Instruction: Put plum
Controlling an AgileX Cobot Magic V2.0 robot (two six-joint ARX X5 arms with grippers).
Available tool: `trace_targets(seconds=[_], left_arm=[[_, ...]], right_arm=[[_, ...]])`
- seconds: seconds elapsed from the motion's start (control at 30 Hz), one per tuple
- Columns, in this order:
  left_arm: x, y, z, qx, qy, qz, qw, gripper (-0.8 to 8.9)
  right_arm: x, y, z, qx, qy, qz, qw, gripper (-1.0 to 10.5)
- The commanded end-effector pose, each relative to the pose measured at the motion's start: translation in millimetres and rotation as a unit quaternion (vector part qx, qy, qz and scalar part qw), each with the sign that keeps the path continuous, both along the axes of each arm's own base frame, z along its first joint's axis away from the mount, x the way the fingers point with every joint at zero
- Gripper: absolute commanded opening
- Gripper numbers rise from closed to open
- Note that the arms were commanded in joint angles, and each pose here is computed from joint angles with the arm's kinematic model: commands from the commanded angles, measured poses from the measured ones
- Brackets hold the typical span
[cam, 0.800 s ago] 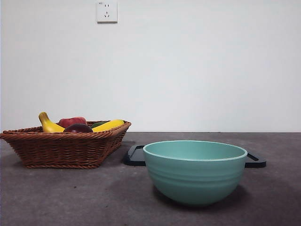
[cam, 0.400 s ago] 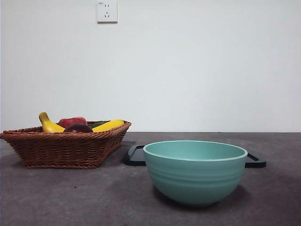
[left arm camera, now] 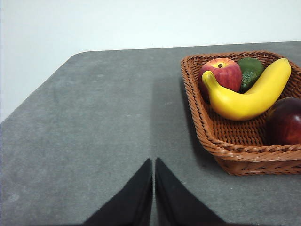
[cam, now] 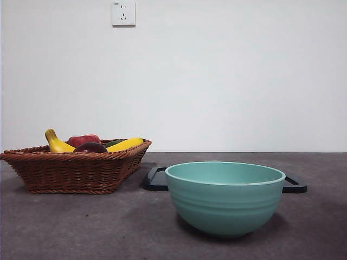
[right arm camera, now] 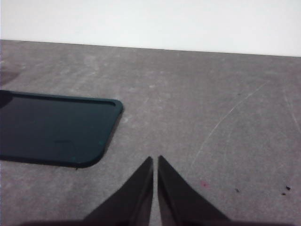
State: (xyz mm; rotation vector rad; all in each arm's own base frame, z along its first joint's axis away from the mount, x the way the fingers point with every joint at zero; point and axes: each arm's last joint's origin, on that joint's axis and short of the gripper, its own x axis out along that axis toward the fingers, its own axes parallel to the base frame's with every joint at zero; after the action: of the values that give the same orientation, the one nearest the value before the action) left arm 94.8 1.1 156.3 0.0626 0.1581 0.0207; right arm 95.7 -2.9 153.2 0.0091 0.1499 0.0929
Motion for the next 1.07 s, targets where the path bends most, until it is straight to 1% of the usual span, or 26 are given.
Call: trace_targets(seconds=[0.03, 1.07], left_arm=[[0.8, 0.1, -7.4, -0.001, 0.012, 0.0, 1.0, 0.07], [0.8, 0.1, -7.3, -0.001, 0.012, 0.0, 1.0, 0.07]], right_arm=[[0.0, 0.2, -2.5, 0.004, 0.005, -0.001, 1.0, 0.1], [0.1, 0.3, -1.2, 0.005, 0.0, 0.001, 1.0, 0.1]])
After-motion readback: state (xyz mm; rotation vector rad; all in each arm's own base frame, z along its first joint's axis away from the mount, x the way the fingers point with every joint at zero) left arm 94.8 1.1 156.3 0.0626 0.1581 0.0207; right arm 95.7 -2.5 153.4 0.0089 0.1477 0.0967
